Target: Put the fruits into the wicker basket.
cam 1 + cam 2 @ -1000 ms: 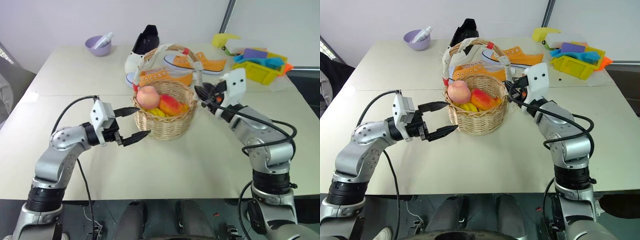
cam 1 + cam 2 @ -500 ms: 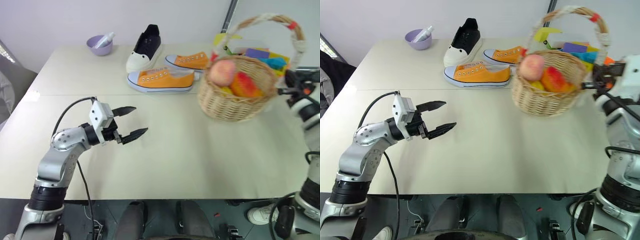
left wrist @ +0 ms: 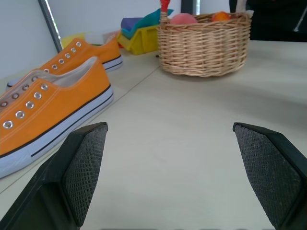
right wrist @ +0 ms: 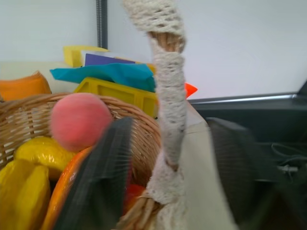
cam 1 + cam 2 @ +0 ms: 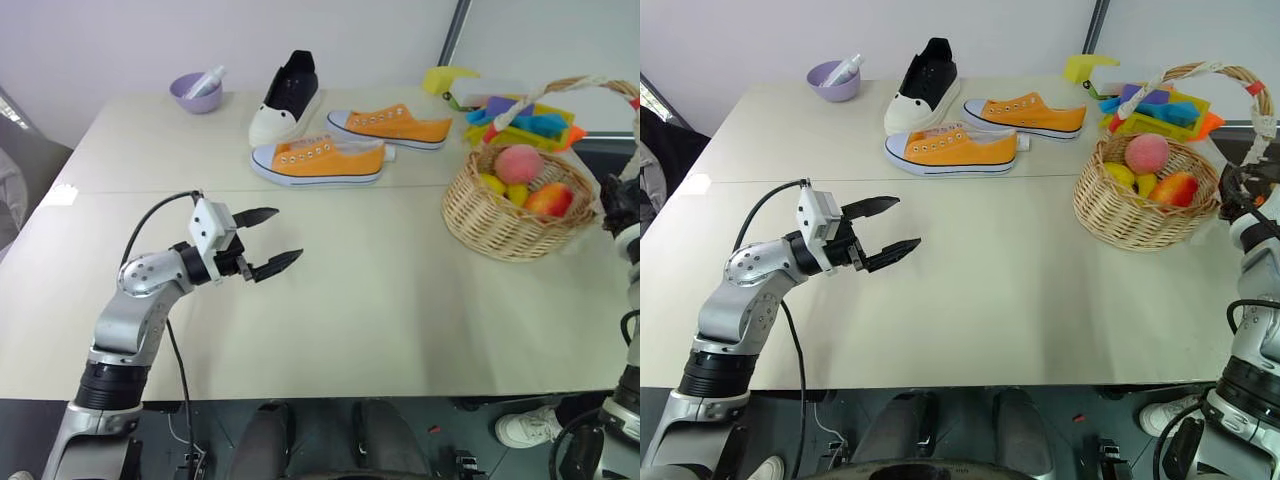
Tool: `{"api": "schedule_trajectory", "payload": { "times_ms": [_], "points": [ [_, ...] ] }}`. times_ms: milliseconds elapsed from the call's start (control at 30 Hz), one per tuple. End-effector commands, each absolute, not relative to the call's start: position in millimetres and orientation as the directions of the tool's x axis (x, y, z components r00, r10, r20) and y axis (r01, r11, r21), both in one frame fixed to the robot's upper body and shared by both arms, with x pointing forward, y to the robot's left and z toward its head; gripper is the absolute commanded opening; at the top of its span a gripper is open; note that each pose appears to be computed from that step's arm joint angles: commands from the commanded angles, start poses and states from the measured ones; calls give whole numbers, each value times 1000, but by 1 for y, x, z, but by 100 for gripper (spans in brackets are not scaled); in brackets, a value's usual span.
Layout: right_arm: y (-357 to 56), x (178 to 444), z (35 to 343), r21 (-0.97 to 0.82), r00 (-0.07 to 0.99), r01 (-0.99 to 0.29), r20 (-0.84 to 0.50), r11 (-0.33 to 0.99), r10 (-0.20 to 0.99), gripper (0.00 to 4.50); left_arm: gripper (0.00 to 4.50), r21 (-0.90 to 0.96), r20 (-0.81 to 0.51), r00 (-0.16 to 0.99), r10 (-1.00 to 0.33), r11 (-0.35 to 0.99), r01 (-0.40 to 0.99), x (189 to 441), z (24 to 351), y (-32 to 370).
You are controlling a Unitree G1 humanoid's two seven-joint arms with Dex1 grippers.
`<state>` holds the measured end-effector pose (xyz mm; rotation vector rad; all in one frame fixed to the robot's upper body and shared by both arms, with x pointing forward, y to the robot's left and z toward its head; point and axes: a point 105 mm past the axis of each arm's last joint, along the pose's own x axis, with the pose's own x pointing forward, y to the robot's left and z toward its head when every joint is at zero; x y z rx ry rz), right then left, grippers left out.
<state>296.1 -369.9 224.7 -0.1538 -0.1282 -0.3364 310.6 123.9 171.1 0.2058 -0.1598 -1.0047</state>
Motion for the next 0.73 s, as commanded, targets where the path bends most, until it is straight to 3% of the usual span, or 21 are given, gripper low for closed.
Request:
{"api": "schedule_trajectory", "payload": {
  "times_ms": [33, 133, 267, 433, 567, 733],
  "points": [
    [-371, 276, 248, -206, 925, 344, 240, 916, -293, 260, 450, 253, 33, 568, -822, 557, 791, 314, 173, 132],
    [-374, 250, 239, -281, 949, 287, 213, 916, -232, 260, 450, 227, -11, 646, -763, 628, 745, 322, 160, 153],
    [-331, 232, 211, -352, 997, -35, 59, 935, 59, 260, 450, 210, -76, 752, -654, 727, 654, 327, 139, 190],
    [-263, 236, 166, -287, 925, -380, -99, 879, 367, 260, 450, 213, -117, 838, -532, 811, 545, 320, 119, 228],
    [-241, 246, 145, -258, 885, -466, -129, 846, 448, 260, 450, 203, -146, 868, -475, 844, 496, 310, 105, 243],
    [-238, 260, 136, -236, 877, -480, -117, 845, 466, 260, 450, 192, -175, 885, -431, 867, 460, 298, 95, 252]
  ]
}}
